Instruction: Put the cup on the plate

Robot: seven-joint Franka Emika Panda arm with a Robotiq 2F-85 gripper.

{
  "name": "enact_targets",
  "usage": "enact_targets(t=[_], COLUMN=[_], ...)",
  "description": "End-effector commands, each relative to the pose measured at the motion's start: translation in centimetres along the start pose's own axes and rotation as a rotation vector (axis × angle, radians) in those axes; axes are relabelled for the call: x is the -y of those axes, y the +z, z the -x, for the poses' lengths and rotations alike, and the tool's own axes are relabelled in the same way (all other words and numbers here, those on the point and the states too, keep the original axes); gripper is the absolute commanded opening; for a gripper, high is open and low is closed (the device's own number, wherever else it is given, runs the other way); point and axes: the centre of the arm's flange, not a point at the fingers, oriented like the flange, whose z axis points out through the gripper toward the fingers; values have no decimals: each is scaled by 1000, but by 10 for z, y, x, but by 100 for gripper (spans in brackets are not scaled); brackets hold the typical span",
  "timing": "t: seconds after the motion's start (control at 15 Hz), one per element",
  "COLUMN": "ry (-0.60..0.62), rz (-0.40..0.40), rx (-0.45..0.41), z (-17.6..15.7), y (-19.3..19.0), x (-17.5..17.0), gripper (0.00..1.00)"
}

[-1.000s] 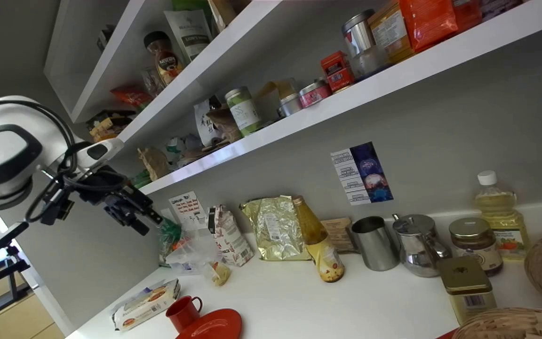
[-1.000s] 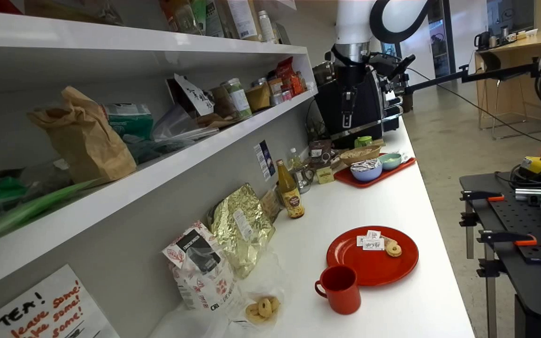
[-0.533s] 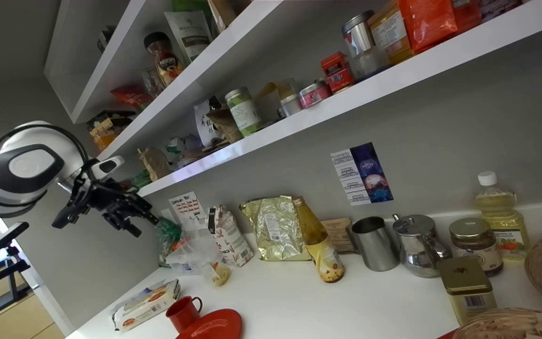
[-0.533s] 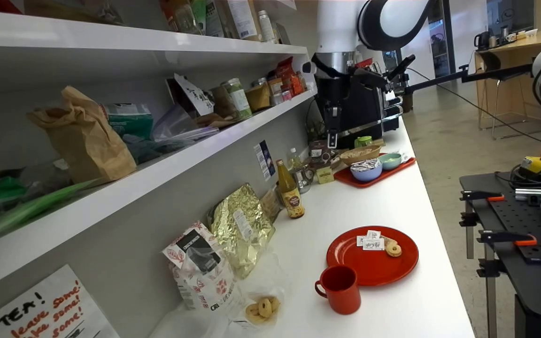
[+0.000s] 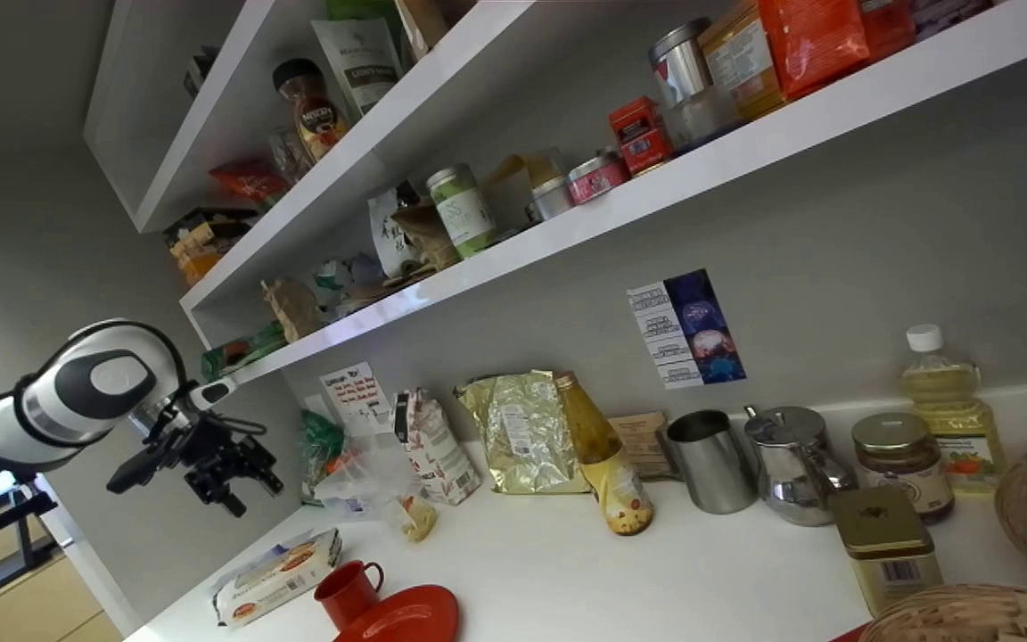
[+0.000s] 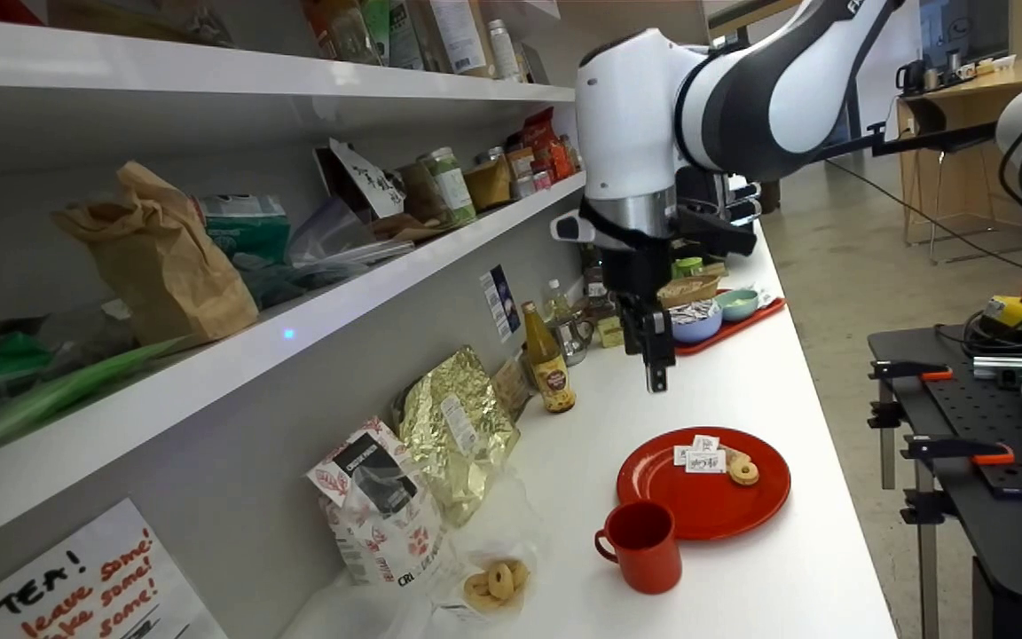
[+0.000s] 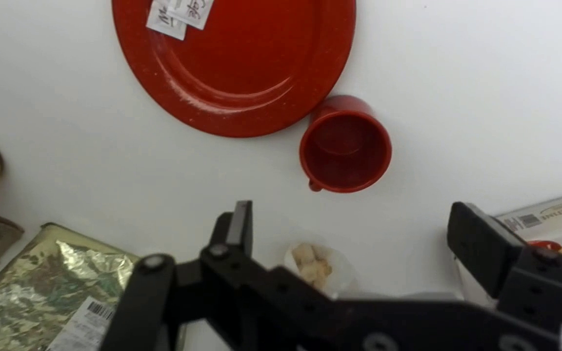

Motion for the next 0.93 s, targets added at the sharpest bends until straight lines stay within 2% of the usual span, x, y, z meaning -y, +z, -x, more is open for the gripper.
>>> enact_targets(t=[0.0,0.2,0.4,0.87], ry=[81,173,240,390], rz=[16,38,45,26], rx=[92,151,188,226], z=[-40,-51,-63,-87], y=[44,76,96,113], x=[41,58,58,-10], gripper=[100,100,100,100])
